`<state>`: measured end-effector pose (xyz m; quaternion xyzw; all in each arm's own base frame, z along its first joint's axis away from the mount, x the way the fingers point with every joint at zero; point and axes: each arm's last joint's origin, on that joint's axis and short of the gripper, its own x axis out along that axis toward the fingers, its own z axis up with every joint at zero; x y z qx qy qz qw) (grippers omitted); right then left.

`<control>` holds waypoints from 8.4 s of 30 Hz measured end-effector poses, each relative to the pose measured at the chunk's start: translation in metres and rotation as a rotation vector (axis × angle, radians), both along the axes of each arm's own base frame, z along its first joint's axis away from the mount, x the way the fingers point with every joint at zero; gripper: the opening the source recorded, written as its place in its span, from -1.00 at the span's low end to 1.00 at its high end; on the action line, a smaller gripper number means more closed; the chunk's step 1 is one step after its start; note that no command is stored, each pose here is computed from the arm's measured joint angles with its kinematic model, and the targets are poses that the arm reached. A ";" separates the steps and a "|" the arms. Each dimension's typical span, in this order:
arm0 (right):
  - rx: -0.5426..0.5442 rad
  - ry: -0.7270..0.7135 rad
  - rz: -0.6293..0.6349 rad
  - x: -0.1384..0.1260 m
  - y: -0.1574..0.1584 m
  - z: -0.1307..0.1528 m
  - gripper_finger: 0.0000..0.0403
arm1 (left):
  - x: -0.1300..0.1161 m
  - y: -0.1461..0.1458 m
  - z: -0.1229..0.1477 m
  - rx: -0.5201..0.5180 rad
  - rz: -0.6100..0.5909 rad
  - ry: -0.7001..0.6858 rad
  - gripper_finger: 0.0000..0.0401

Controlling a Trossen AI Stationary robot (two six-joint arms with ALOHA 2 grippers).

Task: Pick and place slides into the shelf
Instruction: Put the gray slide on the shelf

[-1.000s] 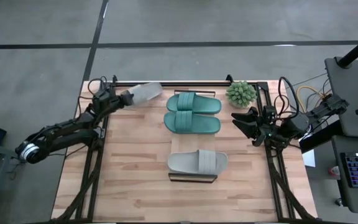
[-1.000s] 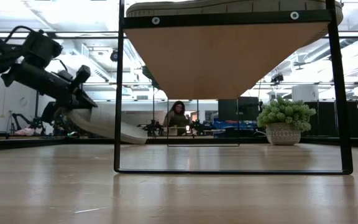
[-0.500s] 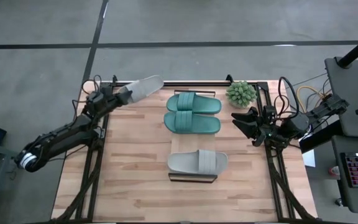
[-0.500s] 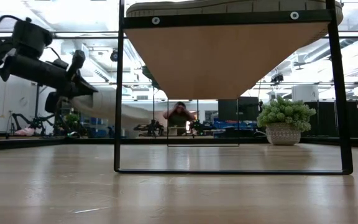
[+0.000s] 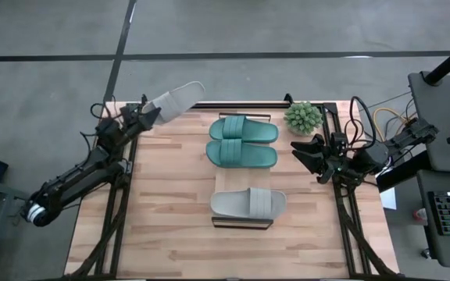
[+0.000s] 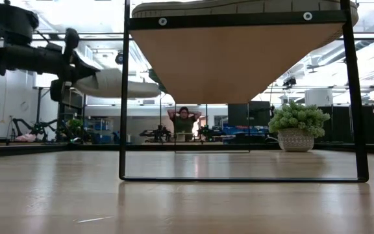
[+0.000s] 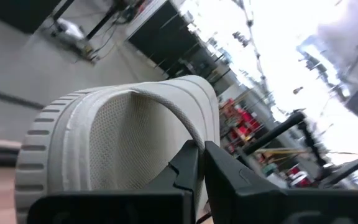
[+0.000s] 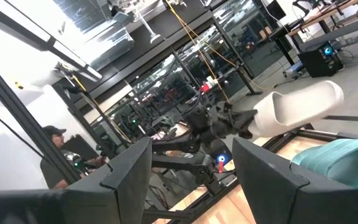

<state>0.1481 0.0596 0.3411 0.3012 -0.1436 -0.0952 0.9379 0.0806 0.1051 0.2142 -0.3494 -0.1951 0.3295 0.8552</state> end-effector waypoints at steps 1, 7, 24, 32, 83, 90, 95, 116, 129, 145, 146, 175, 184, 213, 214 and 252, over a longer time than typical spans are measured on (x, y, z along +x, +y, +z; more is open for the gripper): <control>0.000 0.000 0.000 0.000 0.000 0.000 0.07 | -0.001 -0.001 0.002 0.015 -0.001 -0.017 -1.00; -0.003 0.002 -0.001 0.000 0.000 0.000 0.07 | -0.006 -0.008 0.019 0.118 -0.015 -0.144 -1.00; -0.003 0.003 -0.001 0.000 0.000 0.000 0.07 | -0.017 -0.025 0.056 0.234 -0.061 -0.369 -1.00; 0.000 0.001 0.000 0.000 0.000 0.000 0.07 | -0.018 -0.026 0.084 0.277 -0.061 -0.404 -1.00; -0.121 0.030 -0.165 0.003 -0.014 0.002 0.15 | 0.099 -0.003 0.160 0.412 -0.629 -0.206 -1.00; -0.123 0.031 -0.188 0.005 -0.018 0.002 0.37 | 0.110 -0.003 0.154 0.377 -0.648 -0.191 -1.00; -0.118 0.026 -0.225 0.007 -0.022 0.003 0.46 | 0.115 -0.005 0.151 0.357 -0.634 -0.194 -1.00; -0.133 -0.020 -0.202 0.016 -0.038 0.004 0.46 | 0.159 -0.015 0.133 0.328 -0.678 -0.211 -1.00; -0.162 -0.033 -0.231 0.030 -0.037 0.002 0.53 | 0.186 -0.016 0.147 0.348 -0.736 -0.224 -1.00; -0.180 -0.050 -0.258 0.029 -0.040 0.004 0.52 | 0.207 -0.023 0.134 0.295 -0.775 -0.197 -1.00; -0.180 -0.049 -0.262 0.029 -0.041 0.004 0.52 | 0.209 -0.025 0.134 0.295 -0.782 -0.197 -1.00; -0.102 -0.101 -0.255 0.029 -0.044 0.006 -0.02 | 0.245 -0.039 0.146 0.316 -0.872 -0.220 -1.00; -0.037 -0.109 -0.293 0.028 -0.045 0.006 -0.62 | 0.245 -0.039 0.146 0.316 -0.872 -0.221 -1.00; -0.003 -0.121 -0.314 0.026 -0.047 0.006 -0.78 | 0.239 -0.034 0.151 0.331 -0.874 -0.231 0.07; -0.005 -0.123 -0.315 0.025 -0.047 0.007 -0.78 | 0.237 -0.032 0.152 0.335 -0.868 -0.232 0.11; -0.004 0.355 0.029 0.005 -0.045 0.094 -0.78 | 0.152 -0.009 0.205 0.446 -0.825 -0.179 0.33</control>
